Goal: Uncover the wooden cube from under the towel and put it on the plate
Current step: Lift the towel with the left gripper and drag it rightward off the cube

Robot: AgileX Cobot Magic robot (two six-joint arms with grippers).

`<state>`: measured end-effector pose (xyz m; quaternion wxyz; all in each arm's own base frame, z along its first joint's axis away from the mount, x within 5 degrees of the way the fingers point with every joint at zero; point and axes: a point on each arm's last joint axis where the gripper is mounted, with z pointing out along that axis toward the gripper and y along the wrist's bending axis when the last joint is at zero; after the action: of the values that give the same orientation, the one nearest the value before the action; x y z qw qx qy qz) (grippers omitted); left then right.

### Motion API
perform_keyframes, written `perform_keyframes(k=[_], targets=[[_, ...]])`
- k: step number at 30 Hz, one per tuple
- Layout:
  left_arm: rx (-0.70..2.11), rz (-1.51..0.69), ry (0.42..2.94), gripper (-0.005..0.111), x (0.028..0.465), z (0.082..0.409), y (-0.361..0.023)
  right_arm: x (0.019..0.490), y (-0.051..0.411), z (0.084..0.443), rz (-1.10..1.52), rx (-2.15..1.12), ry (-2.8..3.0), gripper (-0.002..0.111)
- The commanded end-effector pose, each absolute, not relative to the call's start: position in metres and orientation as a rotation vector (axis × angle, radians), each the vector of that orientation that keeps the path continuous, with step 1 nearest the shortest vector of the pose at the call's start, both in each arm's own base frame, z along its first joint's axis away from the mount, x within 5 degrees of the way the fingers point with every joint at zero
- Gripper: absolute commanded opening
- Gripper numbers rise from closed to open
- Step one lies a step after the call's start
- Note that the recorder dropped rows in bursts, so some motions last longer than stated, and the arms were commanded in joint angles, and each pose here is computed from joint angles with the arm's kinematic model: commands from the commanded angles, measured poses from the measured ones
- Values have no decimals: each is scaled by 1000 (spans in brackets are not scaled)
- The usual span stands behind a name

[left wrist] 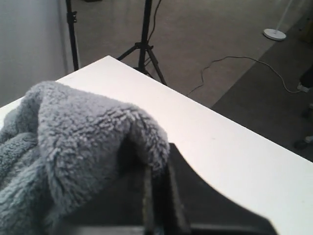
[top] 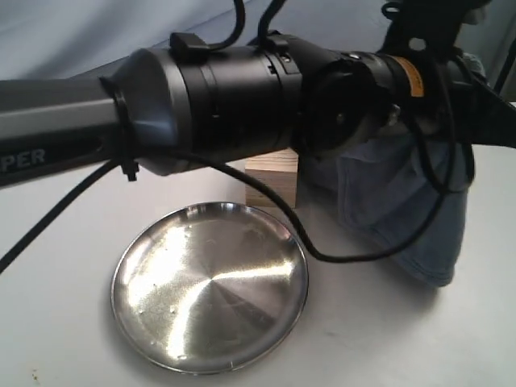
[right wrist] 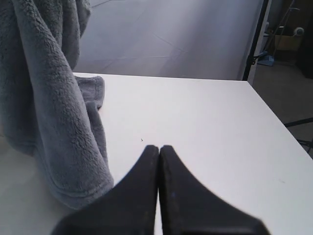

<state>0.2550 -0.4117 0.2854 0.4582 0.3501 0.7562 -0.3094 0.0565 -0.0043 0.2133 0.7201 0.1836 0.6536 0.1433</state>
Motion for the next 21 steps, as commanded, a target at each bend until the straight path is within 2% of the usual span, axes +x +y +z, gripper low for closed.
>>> perform_keyframes(k=[1, 6, 16, 21], targets=[[944, -776, 1785, 0, 232, 292, -425, 56, -4, 212, 327, 411, 1451, 3], [1029, -762, 1847, 0, 216, 275, -434, 56, -4, 212, 327, 411, 1451, 3], [1219, -625, 2043, 0, 212, 209, -443, 56, -4, 212, 327, 411, 1451, 3], [1436, -520, 2044, 0, 200, 183, -445, 56, -4, 212, 327, 411, 1451, 3]])
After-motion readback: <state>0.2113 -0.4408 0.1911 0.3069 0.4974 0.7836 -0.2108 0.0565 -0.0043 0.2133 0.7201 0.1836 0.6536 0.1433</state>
